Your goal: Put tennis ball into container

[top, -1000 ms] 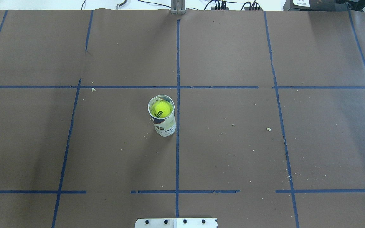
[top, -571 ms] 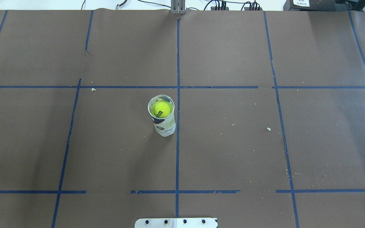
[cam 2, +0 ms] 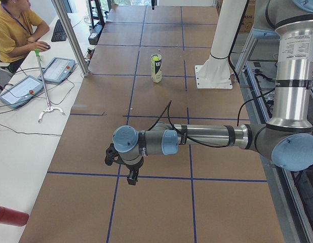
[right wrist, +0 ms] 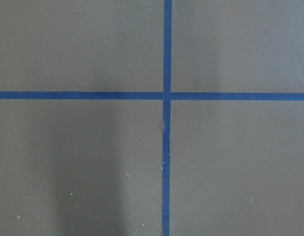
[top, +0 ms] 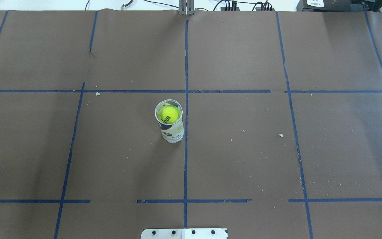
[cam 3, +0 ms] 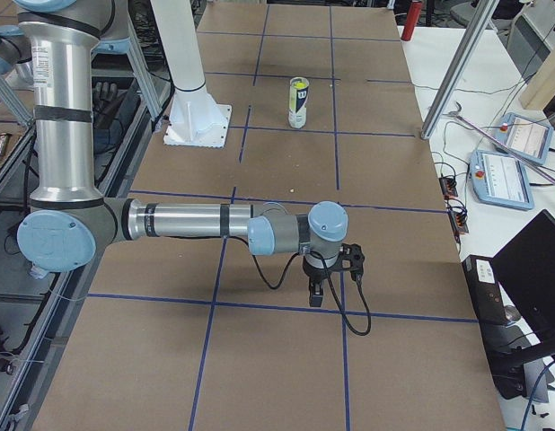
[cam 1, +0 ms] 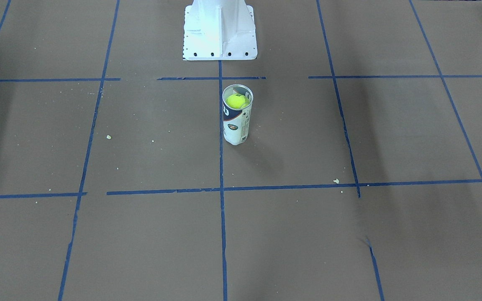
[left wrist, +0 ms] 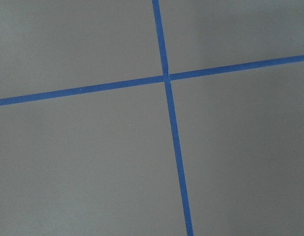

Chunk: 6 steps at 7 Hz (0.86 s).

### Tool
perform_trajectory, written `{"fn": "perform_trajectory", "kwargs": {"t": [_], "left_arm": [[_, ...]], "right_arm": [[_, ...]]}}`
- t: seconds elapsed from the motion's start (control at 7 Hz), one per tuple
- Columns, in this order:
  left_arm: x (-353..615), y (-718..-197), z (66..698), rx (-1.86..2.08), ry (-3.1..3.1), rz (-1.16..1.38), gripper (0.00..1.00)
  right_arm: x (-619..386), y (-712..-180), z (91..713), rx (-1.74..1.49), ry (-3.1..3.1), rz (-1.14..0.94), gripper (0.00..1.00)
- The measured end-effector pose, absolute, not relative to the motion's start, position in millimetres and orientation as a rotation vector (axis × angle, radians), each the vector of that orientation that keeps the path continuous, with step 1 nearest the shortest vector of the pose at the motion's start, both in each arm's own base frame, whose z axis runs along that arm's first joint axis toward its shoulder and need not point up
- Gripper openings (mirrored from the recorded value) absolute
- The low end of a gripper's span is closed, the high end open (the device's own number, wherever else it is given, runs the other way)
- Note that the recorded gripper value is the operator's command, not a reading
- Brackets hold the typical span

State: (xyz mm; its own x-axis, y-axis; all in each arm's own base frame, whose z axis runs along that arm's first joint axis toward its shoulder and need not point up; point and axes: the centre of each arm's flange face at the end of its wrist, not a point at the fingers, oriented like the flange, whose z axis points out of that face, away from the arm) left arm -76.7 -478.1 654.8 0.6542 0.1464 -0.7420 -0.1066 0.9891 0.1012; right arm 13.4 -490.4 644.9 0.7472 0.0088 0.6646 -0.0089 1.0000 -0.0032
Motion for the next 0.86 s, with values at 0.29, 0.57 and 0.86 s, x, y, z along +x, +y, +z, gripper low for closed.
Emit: {"fn": "perform_trajectory", "kwargs": {"t": [0.29,0.57,0.86], "left_arm": [[-77.2,-473.4,659.8,0.026,0.844,0.105,1.0],[-80.7,-473.1,661.2,0.011,0.789,0.072,1.0],[-82.6,-473.7,655.7,0.022,0.761,0.075,1.0]], "right_arm": [[13.4,-490.5,644.8,0.0,-0.727,0.01,1.0],[13.4,-490.4,644.9,0.0,-0.727,0.01,1.0],[13.4,-490.5,644.7,0.001,-0.727,0.01,1.0]]}}
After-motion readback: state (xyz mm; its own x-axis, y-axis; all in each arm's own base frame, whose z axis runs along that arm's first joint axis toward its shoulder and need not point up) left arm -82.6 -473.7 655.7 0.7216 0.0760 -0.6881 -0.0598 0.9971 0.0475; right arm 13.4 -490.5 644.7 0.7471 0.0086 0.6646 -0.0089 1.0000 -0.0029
